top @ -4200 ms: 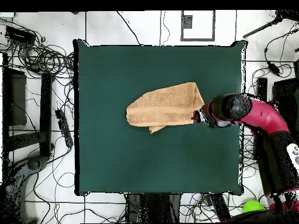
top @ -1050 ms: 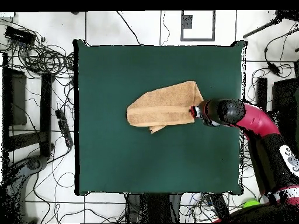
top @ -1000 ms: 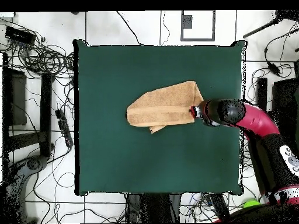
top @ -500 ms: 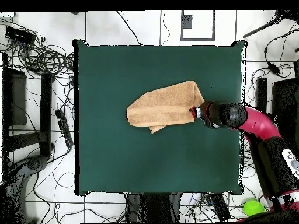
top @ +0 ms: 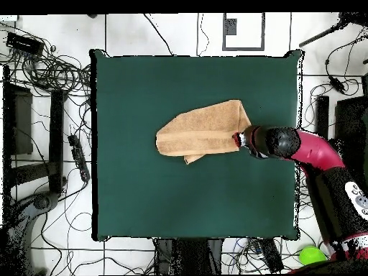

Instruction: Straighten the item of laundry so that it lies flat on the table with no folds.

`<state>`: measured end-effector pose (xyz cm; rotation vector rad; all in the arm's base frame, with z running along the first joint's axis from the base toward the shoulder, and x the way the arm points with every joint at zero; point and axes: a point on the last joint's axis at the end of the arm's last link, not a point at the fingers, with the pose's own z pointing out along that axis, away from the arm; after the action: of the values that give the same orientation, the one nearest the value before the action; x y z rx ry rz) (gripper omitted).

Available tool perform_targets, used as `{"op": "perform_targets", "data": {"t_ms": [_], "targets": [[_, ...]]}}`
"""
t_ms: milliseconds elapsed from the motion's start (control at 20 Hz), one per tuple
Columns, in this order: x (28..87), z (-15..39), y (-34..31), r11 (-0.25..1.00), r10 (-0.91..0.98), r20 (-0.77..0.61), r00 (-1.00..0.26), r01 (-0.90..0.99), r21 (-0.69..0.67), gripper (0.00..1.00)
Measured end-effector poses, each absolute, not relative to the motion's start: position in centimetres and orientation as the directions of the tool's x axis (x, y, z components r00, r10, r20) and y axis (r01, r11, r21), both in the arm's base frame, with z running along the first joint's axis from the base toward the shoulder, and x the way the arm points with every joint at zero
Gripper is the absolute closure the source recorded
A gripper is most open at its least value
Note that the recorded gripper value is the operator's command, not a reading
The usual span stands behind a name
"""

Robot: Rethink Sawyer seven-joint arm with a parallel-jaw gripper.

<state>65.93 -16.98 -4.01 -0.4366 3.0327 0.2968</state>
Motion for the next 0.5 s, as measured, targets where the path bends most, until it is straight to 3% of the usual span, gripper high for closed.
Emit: {"op": "perform_targets", "data": {"t_ms": [500], "targets": [[68.3, -1.5, -14.3, 0.938, -0.314, -0.120, -0.942, -0.327, 0.115, 0.00]]}}
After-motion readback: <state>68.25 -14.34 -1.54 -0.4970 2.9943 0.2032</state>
